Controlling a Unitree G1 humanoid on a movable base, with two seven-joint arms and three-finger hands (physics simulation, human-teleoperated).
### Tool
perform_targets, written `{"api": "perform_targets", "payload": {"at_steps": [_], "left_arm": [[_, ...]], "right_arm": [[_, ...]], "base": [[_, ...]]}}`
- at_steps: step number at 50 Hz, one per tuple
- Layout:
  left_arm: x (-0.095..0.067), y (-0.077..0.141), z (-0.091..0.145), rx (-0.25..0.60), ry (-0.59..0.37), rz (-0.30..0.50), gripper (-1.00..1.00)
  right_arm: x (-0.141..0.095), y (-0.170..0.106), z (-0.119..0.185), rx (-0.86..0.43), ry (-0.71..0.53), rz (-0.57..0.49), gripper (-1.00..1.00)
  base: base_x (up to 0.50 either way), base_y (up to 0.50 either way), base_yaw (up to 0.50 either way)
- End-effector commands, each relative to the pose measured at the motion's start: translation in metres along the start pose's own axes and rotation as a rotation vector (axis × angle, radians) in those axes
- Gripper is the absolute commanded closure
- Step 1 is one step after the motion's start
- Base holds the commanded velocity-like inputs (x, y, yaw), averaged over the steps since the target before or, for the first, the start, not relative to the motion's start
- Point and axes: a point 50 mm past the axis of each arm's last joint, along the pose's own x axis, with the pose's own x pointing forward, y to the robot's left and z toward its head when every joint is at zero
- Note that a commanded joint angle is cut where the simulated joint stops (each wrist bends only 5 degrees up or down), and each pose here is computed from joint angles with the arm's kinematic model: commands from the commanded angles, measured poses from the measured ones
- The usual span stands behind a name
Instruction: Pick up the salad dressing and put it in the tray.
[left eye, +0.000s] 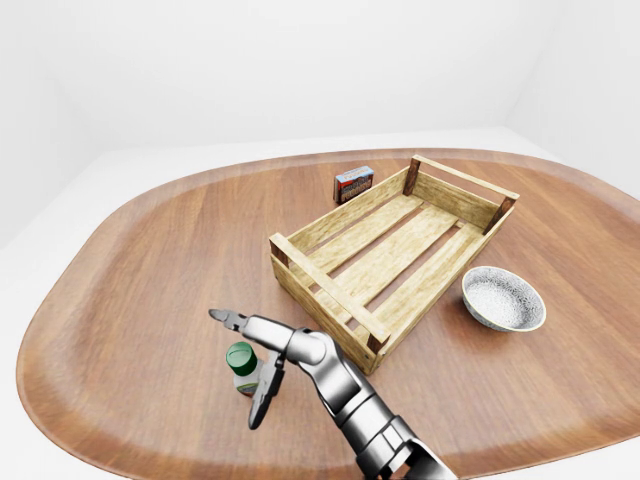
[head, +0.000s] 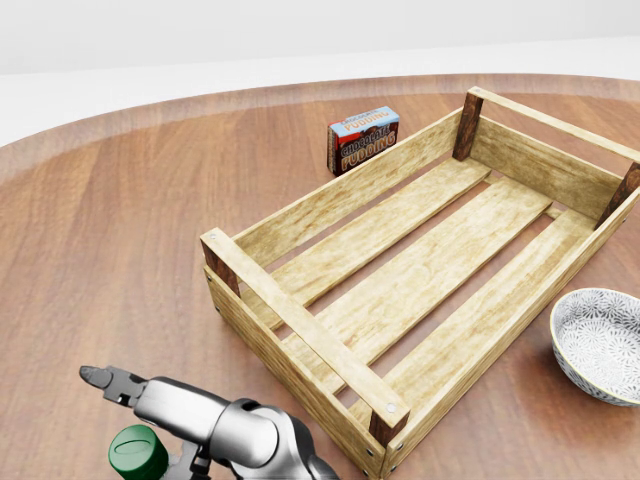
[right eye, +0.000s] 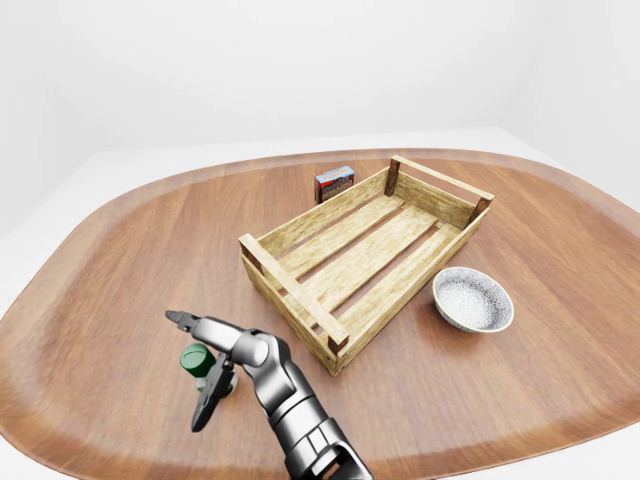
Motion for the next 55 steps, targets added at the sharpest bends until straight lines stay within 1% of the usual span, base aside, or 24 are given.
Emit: {"api": "perform_targets", "payload": {"at_steps": [1, 5, 10, 11, 12, 18, 25, 31, 38, 44, 51, 55], "left_arm": [[0.001, 0.002, 0.001, -0.004, -0.001, 0.006, -1.0], [0.002, 0.004, 0.004, -0.005, -0.014, 0.01, -1.0], [0.001, 0.005, 0.003, -0.007, -0.008, 0.012, -1.0], [0.001, 0.004, 0.002, -0.008, -0.005, 0.012, -1.0], [0.001, 0.004, 0.002, -0.009, -0.005, 0.012, -1.0], [0.0, 0.004, -0.002, -0.01, 0.011, 0.011, -1.0], [-0.001, -0.003, -0.003, -0.012, 0.011, -0.004, -1.0], [-0.001, -0.001, -0.004, -0.004, 0.018, -0.004, -1.0], [-0.002, -0.002, -0.007, -0.003, 0.029, -0.005, -1.0], [-0.003, -0.004, -0.008, -0.005, 0.033, -0.014, -1.0], [-0.003, -0.003, -0.008, -0.004, 0.032, -0.013, -1.0], [-0.004, -0.004, -0.01, -0.006, 0.041, -0.015, -1.0]], "right_arm": [[0.01, -0.002, -0.018, 0.017, 0.093, 0.093, -1.0], [0.013, -0.006, -0.022, 0.016, 0.109, 0.093, -1.0], [0.016, -0.009, -0.027, 0.016, 0.131, 0.098, -1.0], [0.016, -0.008, -0.029, 0.023, 0.139, 0.107, 1.0], [0.016, -0.006, -0.03, 0.029, 0.149, 0.133, 1.0], [0.014, -0.007, -0.028, 0.024, 0.134, 0.108, 1.0], [0.013, -0.005, -0.029, 0.029, 0.115, 0.095, 1.0], [0.013, -0.005, -0.028, 0.028, 0.115, 0.094, 1.0], [0.014, -0.012, -0.023, 0.035, 0.093, 0.065, 1.0], [0.013, -0.021, -0.012, 0.058, 0.044, 0.032, 1.0], [0.009, -0.036, 0.014, 0.083, -0.019, 0.017, 1.0], [0.005, -0.042, 0.037, 0.036, -0.101, 0.014, 1.0]], "base": [[0.0, 0.0, 0.0], [0.0, 0.0, 0.0], [0.0, 0.0, 0.0], [0.0, 0.0, 0.0], [0.0, 0.0, 0.0], [0.0, 0.0, 0.0], [0.0, 0.0, 0.0], [0.0, 0.0, 0.0], [0.0, 0.0, 0.0], [0.0, 0.0, 0.0], [0.0, 0.0, 0.0], [0.0, 0.0, 0.0]]}}
